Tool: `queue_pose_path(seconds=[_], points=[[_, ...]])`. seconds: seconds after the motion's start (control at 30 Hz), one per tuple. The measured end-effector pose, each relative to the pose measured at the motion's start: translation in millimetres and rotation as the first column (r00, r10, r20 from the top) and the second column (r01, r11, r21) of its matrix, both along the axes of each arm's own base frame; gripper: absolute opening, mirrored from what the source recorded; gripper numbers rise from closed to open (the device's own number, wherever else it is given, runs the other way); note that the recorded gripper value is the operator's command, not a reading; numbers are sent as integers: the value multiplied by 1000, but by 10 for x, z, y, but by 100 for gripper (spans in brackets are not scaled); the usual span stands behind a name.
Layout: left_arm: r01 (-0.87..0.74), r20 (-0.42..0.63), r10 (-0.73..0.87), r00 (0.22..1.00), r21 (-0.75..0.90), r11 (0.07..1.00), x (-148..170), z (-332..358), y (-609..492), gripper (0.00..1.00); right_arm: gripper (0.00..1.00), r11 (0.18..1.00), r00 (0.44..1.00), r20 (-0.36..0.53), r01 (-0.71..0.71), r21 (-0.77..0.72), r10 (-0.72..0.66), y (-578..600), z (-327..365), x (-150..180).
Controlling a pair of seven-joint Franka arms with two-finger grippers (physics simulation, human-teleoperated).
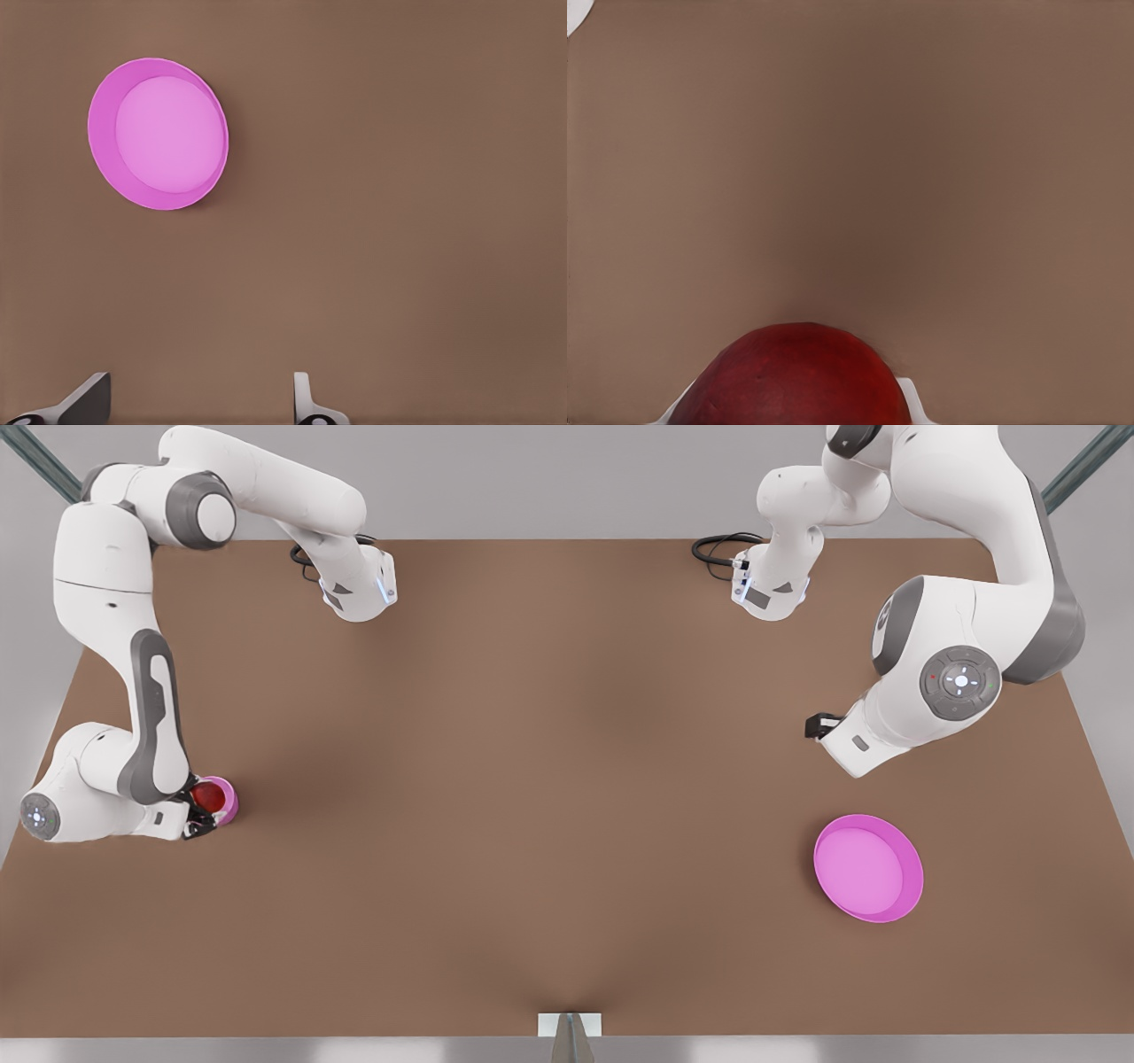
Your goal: Use the left arm to pick up the apple from the plate, transfer it to the gripper of the right arm, and then use the right arm to place it into the bowl
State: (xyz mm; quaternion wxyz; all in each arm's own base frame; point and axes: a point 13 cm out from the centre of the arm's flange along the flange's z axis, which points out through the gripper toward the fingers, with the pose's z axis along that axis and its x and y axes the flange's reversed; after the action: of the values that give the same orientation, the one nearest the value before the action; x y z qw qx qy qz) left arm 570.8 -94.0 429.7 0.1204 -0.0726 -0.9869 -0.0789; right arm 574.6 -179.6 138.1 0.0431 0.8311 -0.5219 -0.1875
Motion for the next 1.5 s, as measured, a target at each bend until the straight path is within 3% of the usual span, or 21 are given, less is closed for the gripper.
queue_pose_path(seconds=[0.2,0.37,0.4,0.47,0.67,0.77,0.93,1.03,1.17,1.23,1.3,1.5], points=[[4,-1,-4,1000,-1,1000,-1,0,0,100,77,1000,1000,26,-6,11,6,-289,-196,-206],[7,-2,-7,1000,-2,1000,-1,0,1,100,77,1000,998,67,-23,17,22,-417,-350,-193],[7,-2,-7,1000,-2,1000,-1,0,1,100,79,999,997,72,-28,18,27,-427,-370,-193],[8,-2,-8,1000,-2,1000,-2,0,0,100,100,999,996,84,-40,20,39,-430,-395,-177],[10,-3,-10,1000,-3,1000,-3,-1,-2,100,100,997,991,117,-70,20,68,-450,-378,-102],[10,-5,-11,1000,-6,1000,-8,0,-7,100,100,995,984,154,-95,13,91,-349,-182,45],[7,-24,-7,1000,-10,1000,-54,-2,1,100,100,982,942,277,-175,-67,187,555,659,727],[5,-48,-6,999,-25,1000,-123,33,-41,100,100,980,954,260,-108,-167,150,1264,943,905],[0,-93,-3,996,-37,999,-253,101,-72,100,100,945,967,215,191,-266,-135,1822,1340,893],[-31,-109,25,994,-55,998,-269,112,46,100,100,886,938,206,334,-321,-279,1982,1579,752],[-43,-119,35,992,-68,997,-285,114,75,100,100,806,869,232,492,-329,-436,2058,2005,574],[-40,-139,28,990,-81,996,-336,116,28,100,100,494,572,257,812,-311,-779,2159,2813,-39]])
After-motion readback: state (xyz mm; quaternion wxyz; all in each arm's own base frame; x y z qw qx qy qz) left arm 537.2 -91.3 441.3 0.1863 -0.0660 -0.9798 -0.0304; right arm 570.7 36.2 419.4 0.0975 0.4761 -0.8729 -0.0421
